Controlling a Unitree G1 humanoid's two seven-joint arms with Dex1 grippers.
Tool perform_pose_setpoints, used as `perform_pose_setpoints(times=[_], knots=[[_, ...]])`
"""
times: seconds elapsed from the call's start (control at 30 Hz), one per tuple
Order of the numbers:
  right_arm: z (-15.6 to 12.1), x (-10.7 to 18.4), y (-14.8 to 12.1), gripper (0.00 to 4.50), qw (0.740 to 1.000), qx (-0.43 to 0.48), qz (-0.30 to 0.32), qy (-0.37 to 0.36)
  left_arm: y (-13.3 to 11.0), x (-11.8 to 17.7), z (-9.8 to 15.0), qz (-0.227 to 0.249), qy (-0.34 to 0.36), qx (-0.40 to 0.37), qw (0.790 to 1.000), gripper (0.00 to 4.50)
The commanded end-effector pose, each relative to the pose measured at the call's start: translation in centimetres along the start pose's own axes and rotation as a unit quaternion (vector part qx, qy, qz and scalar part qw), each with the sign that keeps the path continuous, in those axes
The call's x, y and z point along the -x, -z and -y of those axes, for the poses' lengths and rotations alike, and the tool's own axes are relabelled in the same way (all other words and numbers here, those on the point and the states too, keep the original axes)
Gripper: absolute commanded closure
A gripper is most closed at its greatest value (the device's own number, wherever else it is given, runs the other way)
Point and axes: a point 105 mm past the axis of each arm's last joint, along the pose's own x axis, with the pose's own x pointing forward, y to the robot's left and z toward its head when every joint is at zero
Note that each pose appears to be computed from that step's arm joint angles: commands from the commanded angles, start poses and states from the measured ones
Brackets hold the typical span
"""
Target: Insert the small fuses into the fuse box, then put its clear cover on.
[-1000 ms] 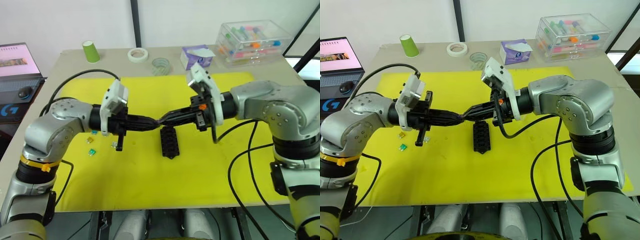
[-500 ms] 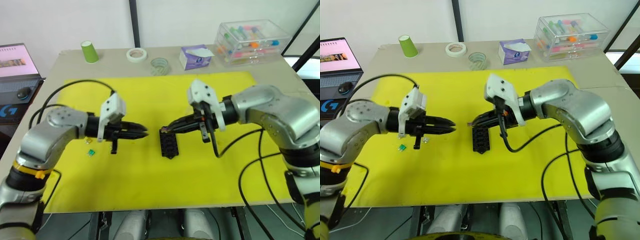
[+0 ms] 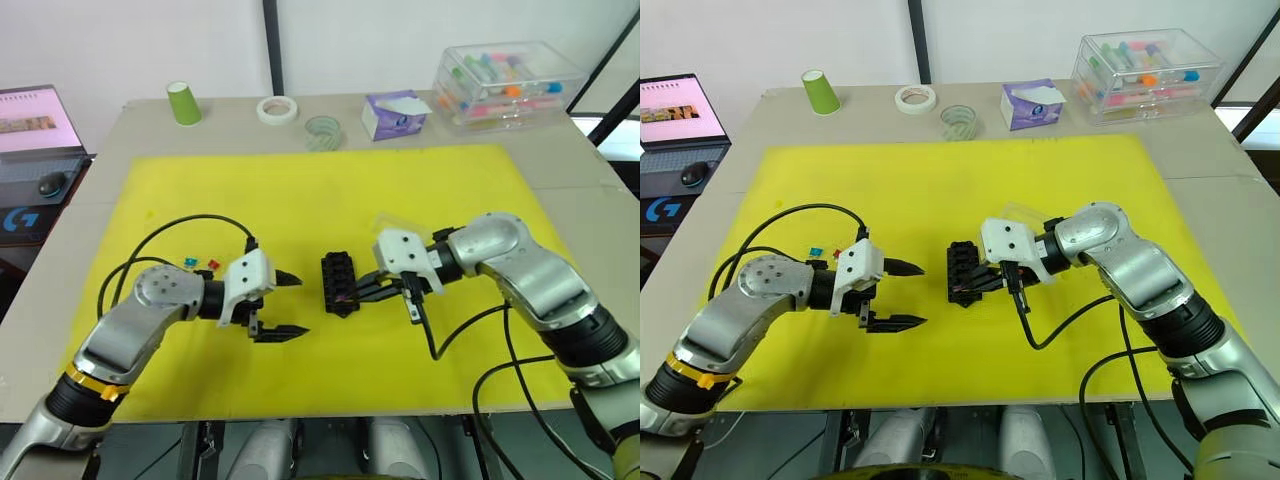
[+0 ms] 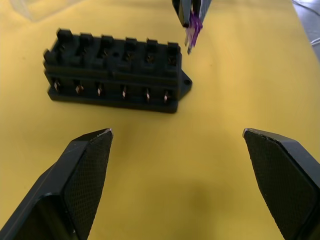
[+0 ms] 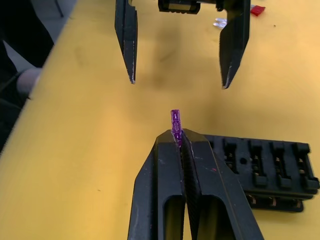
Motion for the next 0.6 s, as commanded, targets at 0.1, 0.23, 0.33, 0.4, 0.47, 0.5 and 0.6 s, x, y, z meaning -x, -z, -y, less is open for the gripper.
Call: perform_pose_setpoints(times=[0.1,0.23,0.33,0.4,0.47,0.5,0.6], knots=[[0.26,-0.11,-0.03,4.50,1.000,0.021,-0.003,0.002,-0.30,-0.66,-0.46,0.004,-0.012,-0.032,0.999,0.04],[0.37,-0.09,0.26,4.50,1.000,0.020,-0.010,0.004,-0.36,-0.88,-0.37,0.005,-0.008,-0.035,0.999,0.04],[0.29,-0.07,0.38,4.50,1.000,0.019,-0.014,0.002,-0.44,-1.04,-0.19,0.006,-0.003,-0.037,0.999,0.04],[0.26,-0.06,0.33,4.50,1.000,0.016,-0.014,0.001,-0.50,-1.13,-0.20,0.007,-0.003,-0.038,0.999,0.04],[0.27,-0.11,0.21,4.50,1.000,0.010,-0.012,0.000,-0.51,-1.20,-0.28,0.006,-0.004,-0.041,0.999,0.04],[0.33,-0.16,0.20,4.50,1.000,0.007,-0.012,0.001,-0.52,-1.23,-0.34,0.006,-0.005,-0.042,0.999,0.04],[0.42,-0.32,0.35,4.50,1.000,0.002,-0.018,0.002,-0.54,-1.25,-0.43,0.006,-0.006,-0.044,0.999,0.04]])
